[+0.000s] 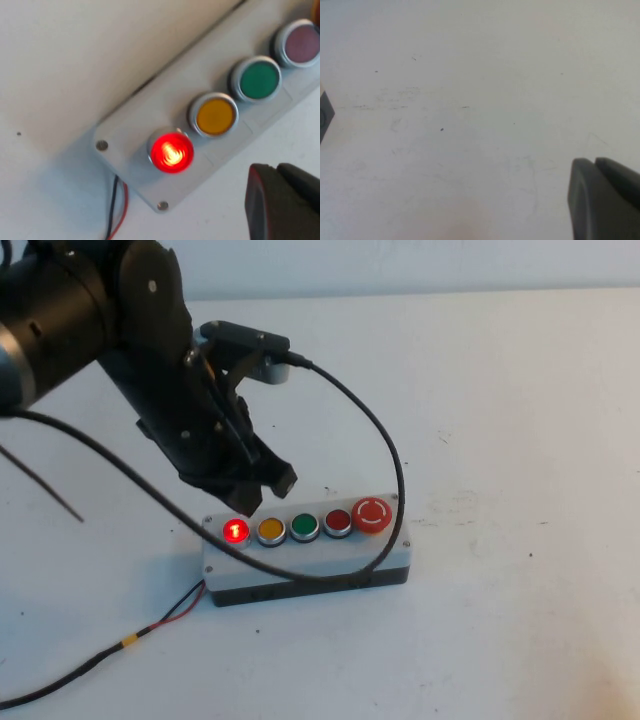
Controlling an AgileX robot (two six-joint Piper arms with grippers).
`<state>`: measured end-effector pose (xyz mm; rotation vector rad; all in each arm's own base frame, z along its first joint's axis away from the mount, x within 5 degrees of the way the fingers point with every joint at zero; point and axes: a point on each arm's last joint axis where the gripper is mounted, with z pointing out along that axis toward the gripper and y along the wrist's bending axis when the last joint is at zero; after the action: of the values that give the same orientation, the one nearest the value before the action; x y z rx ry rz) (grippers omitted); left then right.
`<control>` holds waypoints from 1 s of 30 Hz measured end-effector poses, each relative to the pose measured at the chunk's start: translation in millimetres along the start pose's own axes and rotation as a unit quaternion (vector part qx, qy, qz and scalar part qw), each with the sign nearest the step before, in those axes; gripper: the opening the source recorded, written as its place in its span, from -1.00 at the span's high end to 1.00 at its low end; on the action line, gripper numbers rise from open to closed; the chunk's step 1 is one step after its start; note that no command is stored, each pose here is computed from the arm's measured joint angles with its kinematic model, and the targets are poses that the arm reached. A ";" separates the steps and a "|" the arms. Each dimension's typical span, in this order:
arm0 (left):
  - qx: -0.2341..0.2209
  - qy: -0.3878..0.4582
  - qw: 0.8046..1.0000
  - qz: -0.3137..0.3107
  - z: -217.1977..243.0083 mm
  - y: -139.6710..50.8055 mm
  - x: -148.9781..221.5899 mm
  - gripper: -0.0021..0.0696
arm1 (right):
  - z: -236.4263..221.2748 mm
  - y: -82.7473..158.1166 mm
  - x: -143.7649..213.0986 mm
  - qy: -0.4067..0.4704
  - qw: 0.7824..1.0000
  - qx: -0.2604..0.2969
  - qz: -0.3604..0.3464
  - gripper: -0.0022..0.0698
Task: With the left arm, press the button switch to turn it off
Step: Press the button to turn off
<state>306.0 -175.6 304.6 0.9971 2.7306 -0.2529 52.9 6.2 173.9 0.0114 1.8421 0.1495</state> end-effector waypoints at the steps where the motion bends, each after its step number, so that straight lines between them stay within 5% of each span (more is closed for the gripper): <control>1: -0.001 0.006 1.000 0.003 -1.4 -2.6 5.8 0.95 | 0.0 0.0 0.0 0.000 1.000 0.000 0.000 0.98; 16: -0.018 0.076 0.997 0.004 40.6 11.6 9.1 0.95 | 0.0 0.0 0.0 0.000 1.000 0.000 0.000 0.98; 30: -0.031 0.055 0.998 0.009 35.0 14.5 -1.5 0.95 | 0.0 0.0 0.0 0.000 1.000 0.000 0.000 0.98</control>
<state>321.8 -173.8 270.1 1.0493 2.8075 -0.1124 52.9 6.2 173.9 0.0114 1.8421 0.1495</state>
